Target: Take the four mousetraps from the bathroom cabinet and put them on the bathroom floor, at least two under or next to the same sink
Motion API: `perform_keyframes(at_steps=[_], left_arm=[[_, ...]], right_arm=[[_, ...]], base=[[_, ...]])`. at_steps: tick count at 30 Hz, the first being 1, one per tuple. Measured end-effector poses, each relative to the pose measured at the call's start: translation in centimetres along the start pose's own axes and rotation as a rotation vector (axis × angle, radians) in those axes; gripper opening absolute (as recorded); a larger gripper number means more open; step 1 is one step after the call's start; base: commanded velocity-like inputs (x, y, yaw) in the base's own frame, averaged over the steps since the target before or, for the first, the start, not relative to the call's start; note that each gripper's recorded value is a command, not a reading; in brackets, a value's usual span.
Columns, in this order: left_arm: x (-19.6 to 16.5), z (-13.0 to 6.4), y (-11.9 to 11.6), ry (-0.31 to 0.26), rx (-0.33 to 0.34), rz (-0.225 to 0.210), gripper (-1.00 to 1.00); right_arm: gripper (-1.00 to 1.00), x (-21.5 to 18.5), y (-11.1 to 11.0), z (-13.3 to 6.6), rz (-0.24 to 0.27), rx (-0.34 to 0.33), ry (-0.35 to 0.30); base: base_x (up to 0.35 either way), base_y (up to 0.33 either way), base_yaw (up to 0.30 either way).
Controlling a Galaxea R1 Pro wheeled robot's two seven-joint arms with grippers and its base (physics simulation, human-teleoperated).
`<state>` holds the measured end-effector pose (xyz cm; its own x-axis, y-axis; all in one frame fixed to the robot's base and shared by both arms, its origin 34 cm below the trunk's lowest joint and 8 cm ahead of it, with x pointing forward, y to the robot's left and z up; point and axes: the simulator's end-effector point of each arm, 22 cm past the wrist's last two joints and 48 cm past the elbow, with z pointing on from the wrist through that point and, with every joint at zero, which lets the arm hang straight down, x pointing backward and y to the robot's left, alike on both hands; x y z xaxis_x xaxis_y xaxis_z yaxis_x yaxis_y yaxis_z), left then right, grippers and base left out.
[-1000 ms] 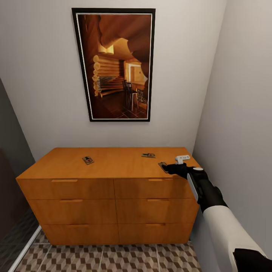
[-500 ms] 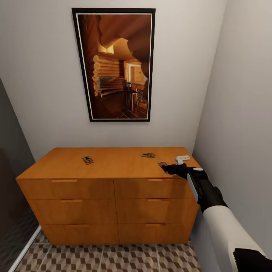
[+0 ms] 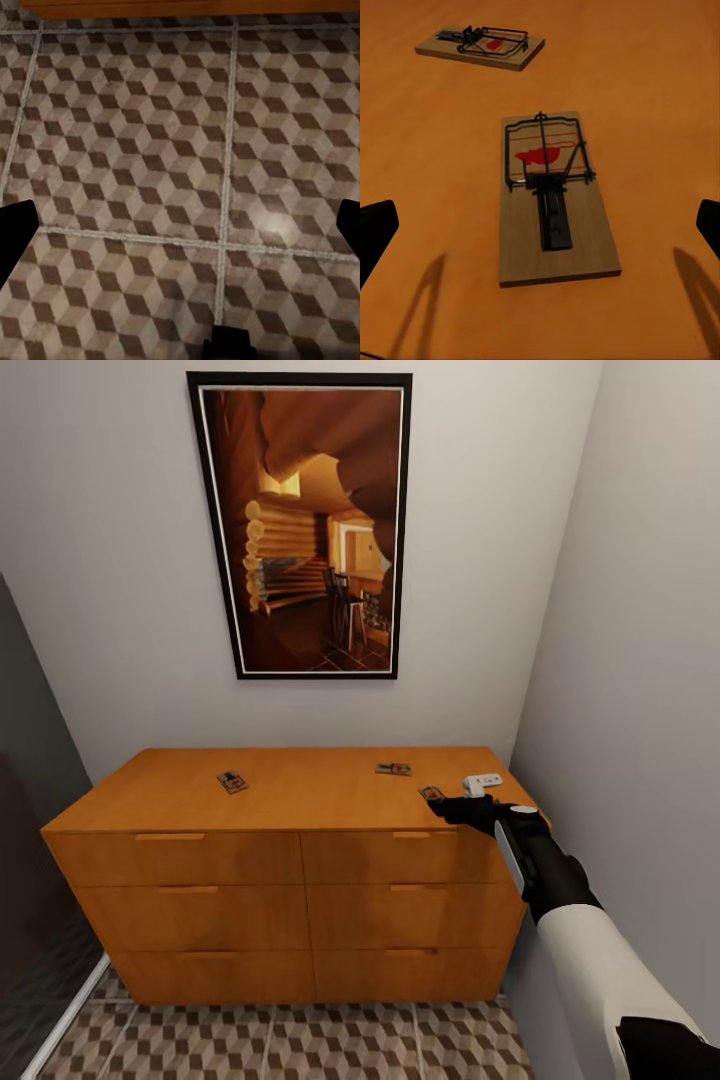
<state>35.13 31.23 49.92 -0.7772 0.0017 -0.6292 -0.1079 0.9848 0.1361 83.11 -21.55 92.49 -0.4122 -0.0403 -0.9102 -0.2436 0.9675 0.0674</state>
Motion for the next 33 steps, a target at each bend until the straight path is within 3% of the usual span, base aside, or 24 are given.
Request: perform_keyframes(at_steps=[33], left_arm=[[0.33, -0.04, 0.01, 0.008, 0.000, 0.001, 1.00]], right_arm=[[1.00, 0.57, 0.00, 0.36, 0.000, -0.001, 0.009]], base=[[0.014, 0.000, 0.000]])
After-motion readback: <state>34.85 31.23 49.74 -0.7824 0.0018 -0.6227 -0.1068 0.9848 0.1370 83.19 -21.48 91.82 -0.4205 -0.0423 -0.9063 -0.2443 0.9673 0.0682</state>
